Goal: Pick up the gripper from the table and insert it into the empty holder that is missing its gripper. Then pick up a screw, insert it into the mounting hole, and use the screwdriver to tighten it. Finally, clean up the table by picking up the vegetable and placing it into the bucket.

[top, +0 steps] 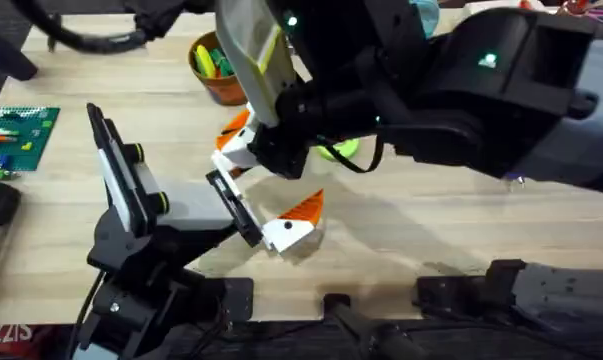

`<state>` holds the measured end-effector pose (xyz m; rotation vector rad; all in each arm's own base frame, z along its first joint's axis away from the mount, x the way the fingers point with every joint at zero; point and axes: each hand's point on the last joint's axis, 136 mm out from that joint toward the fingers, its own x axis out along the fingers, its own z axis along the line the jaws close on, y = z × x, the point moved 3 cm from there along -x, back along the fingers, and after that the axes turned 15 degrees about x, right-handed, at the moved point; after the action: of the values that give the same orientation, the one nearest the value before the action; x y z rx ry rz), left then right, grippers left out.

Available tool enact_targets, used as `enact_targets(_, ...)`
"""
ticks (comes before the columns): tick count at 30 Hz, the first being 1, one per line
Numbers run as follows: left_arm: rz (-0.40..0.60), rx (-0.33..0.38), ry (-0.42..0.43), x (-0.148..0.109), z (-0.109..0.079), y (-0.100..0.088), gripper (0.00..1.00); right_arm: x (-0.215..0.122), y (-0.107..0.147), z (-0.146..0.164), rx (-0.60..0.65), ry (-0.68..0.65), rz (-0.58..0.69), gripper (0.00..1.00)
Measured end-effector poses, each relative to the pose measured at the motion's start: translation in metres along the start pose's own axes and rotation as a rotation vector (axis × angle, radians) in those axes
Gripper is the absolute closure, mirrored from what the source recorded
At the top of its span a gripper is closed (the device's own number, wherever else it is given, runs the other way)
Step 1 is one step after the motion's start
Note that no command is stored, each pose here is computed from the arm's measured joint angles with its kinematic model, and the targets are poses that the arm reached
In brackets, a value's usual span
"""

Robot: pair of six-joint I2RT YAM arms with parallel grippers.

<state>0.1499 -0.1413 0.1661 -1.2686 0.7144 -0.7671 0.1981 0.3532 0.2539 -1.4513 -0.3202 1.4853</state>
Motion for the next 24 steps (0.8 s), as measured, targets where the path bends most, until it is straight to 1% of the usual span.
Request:
enact_targets(10,0.0,0.0,0.0,0.0,0.0,0.0,0.015,0.0,0.0003,-0.0006,-0.049,0.004,0.001,0.995)
enact_targets(24,0.0,0.0,0.0,0.0,0.0,0.0,0.015,-0.0001,0.0062,-0.0018,-0.062,0.01,0.028,0.993)
